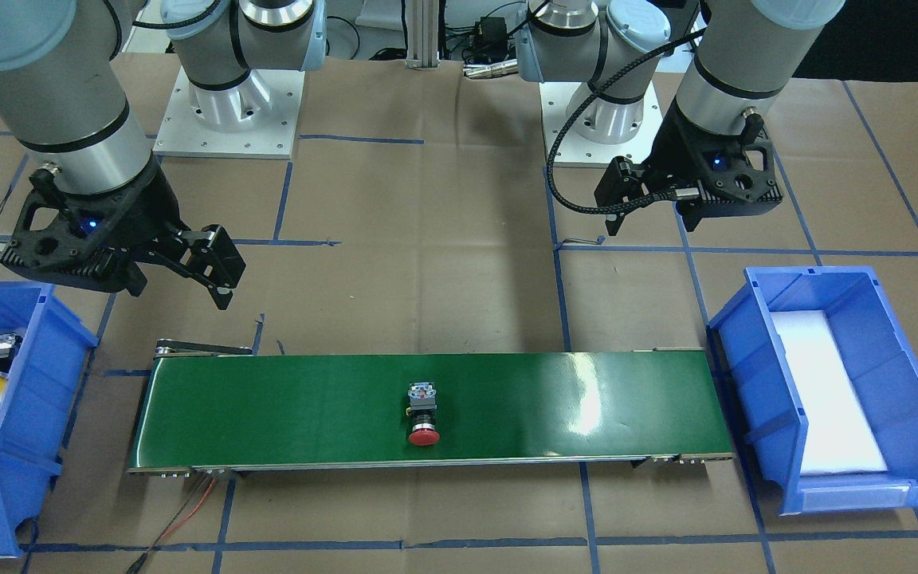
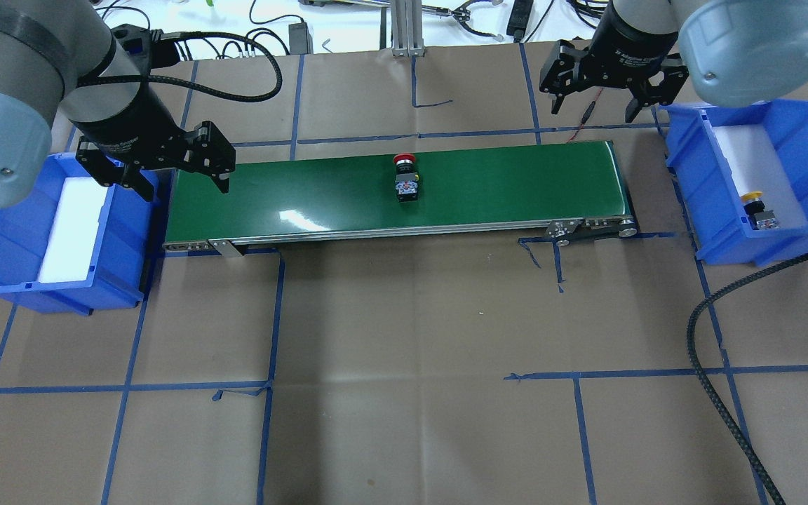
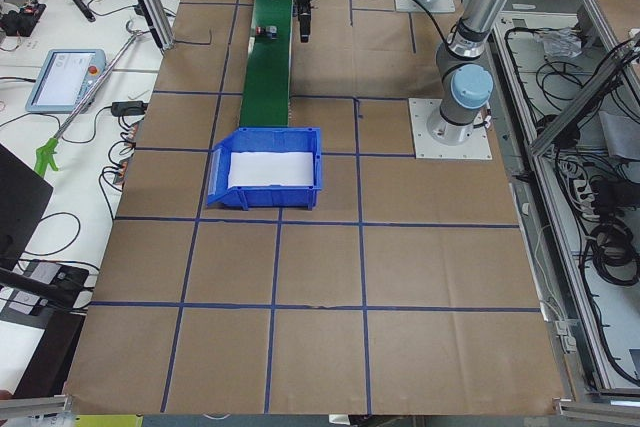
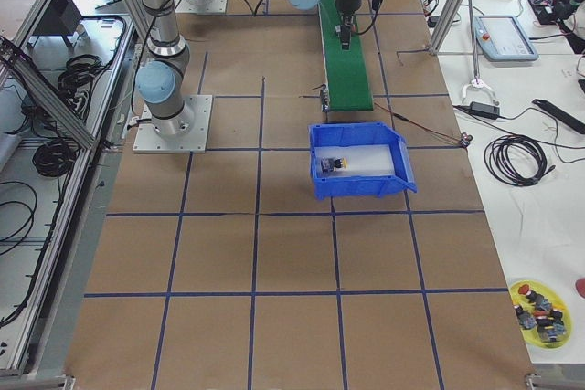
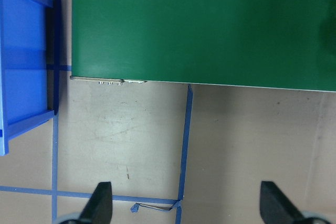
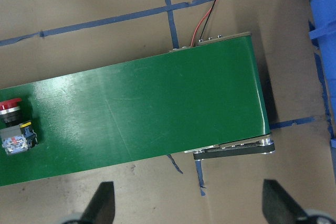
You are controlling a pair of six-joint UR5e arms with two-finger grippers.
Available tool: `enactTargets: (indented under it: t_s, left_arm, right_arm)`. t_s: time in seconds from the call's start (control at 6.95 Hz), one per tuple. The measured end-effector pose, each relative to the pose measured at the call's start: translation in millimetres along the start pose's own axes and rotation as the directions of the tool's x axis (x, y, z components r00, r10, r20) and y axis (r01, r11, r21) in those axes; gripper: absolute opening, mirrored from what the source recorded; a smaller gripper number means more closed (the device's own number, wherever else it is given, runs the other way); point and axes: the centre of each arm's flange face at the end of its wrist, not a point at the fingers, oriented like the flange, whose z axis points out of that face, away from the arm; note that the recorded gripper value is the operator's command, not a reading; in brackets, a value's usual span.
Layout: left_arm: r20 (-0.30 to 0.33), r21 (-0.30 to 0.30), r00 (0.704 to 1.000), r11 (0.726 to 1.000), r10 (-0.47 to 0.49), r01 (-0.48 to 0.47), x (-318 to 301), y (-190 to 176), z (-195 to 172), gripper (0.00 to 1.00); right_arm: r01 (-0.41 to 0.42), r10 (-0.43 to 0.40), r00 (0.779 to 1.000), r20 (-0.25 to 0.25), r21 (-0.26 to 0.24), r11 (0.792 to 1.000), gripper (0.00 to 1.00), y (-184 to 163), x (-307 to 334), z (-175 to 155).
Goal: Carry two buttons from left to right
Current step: 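Move the right gripper back over the conveyor toward the red button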
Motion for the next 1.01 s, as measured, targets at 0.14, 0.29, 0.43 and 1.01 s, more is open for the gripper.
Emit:
enactTargets:
  t_s: [0.14, 0.29, 0.43, 1.01]
  left_arm:
    - [0.0, 0.001, 1.0, 1.0, 0.0, 0.0, 0.0, -0.7, -0.7, 1.0]
    - [0.0, 0.003, 1.0, 1.0, 0.0, 0.0, 0.1, -1.9, -2.1, 1.0]
    - [0.0, 0.006, 1.0, 1.0, 0.001, -0.001, 0.3, -3.0, -3.7, 1.0]
    - [0.0, 0.008, 1.0, 1.0, 0.003, -0.003, 1.1, -3.9, -5.4, 1.0]
  right_arm:
    - [0.023, -0.023, 1.0, 0.0, -0.004, 1.0, 1.0, 7.3, -14.3, 0.7]
    - [0.042, -0.042, 0.999, -0.003, -0.009, 0.999, 1.0, 13.4, -26.7, 3.5]
    - [0.049, -0.049, 0.999, -0.003, -0.014, 0.999, 1.0, 15.2, -32.1, 7.0]
    - [0.052, -0.052, 0.999, -0.006, -0.022, 0.998, 1.0, 13.5, -35.4, 15.6]
